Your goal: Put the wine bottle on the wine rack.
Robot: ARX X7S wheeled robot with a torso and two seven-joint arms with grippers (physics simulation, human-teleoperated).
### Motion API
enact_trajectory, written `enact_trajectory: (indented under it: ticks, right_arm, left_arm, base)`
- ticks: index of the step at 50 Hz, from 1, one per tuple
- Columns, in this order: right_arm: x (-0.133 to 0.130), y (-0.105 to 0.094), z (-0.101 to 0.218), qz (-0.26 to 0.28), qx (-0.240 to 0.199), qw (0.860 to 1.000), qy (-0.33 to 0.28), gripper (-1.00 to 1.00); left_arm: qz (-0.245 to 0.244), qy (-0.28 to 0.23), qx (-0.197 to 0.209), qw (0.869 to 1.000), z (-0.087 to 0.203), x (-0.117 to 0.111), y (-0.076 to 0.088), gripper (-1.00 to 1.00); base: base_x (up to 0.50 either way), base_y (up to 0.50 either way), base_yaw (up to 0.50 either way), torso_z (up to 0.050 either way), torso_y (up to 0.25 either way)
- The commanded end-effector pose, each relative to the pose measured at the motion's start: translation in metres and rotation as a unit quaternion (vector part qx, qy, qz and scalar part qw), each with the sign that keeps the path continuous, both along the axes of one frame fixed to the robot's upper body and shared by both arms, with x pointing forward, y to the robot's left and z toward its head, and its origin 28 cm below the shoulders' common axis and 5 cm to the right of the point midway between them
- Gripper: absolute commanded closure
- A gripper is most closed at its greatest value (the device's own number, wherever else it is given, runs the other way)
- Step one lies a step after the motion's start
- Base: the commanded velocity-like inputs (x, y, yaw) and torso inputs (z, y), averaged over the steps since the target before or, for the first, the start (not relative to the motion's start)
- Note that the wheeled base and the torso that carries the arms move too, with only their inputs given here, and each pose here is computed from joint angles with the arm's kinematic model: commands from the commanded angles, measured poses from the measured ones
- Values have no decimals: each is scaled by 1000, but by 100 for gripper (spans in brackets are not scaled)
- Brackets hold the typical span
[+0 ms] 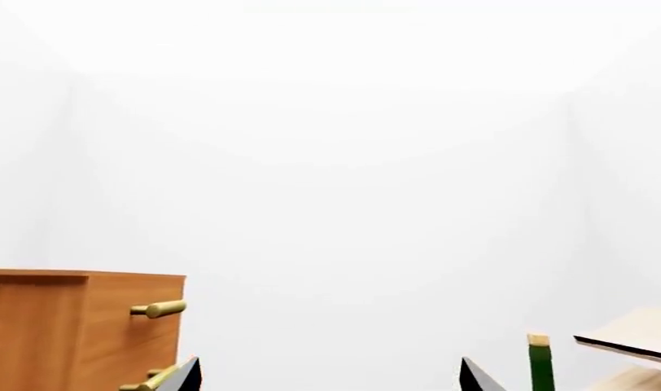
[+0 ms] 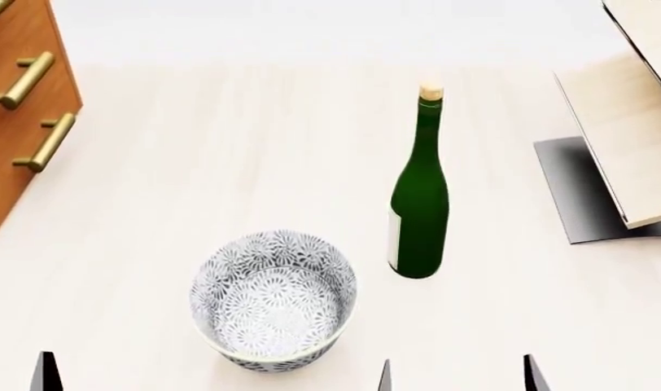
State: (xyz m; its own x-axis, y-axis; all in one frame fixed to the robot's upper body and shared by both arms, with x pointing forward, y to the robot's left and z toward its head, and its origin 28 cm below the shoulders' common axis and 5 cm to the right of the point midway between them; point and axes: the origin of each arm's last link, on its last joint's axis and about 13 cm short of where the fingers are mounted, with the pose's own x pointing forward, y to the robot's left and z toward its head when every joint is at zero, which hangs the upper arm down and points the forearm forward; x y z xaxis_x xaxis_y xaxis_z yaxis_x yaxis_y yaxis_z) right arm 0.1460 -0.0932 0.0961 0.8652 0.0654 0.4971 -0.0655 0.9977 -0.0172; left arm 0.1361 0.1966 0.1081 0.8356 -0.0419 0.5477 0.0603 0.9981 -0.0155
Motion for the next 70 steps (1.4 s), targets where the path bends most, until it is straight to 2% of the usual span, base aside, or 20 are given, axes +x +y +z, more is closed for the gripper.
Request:
enact_trajectory:
  ticks: [1, 70]
  right_arm:
    - [-1, 1, 0, 3, -1, 1000, 2, -100]
    - [-1, 2, -1, 7, 0, 1000, 3, -100]
  left_arm:
    - [-1, -1, 1, 1000, 0, -2, -1, -100]
    - [-2, 0, -1, 1000, 0, -1, -2, -100]
  base:
    - [117, 0, 0, 0, 0]
    - [119, 0, 0, 0, 0]
